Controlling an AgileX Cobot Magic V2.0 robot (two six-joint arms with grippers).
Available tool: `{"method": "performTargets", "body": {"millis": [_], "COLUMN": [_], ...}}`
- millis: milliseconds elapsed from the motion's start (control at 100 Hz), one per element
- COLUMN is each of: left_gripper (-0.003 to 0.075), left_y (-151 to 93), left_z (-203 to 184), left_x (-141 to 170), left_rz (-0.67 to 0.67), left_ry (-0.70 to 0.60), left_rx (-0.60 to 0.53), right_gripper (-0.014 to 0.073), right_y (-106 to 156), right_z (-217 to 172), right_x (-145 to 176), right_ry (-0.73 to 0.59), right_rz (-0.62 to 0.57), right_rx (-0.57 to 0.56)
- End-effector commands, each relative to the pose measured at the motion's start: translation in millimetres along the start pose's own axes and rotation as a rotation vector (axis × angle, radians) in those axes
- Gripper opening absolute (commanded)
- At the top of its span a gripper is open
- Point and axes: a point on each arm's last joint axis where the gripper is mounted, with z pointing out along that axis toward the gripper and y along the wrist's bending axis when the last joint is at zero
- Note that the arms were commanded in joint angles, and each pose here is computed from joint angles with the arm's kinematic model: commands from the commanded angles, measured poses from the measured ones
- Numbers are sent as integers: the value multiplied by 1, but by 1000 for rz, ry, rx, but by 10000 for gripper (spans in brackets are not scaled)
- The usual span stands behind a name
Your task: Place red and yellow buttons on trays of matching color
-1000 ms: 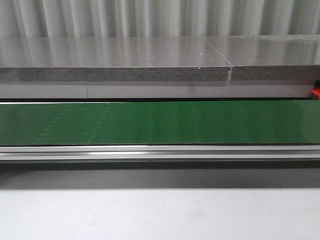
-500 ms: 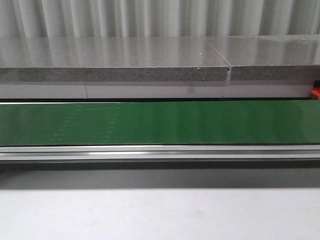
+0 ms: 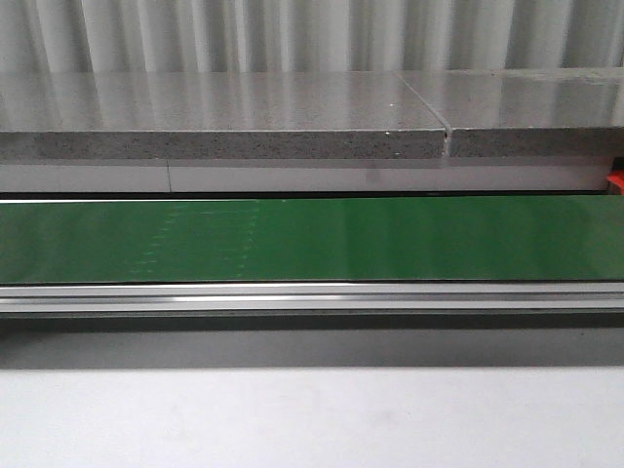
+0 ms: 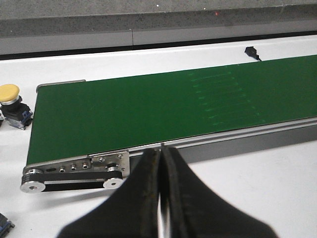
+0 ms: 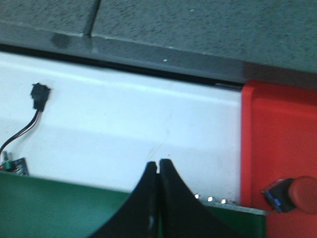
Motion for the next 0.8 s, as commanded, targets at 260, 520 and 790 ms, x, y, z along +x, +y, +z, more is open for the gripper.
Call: {"method": "performTargets", "body": {"millis": [260, 520, 790], "left_gripper": [-21, -21, -21], "left_y": [-1, -1, -1], "left_z": [-3, -3, -3], "left_x": [-13, -13, -13], "left_rz": [-5, -5, -5], "left_ry": [-86, -86, -86], "left_rx": [12, 12, 12], "right_gripper": [-69, -69, -69], "right_y": [45, 56, 60], "right_z": [-53, -85, -118], "right_x": [17, 45, 88], "right_ry": [-137, -198, -244], "right_rz": [-79, -87, -90], "right_rx": [-66, -86, -91]}}
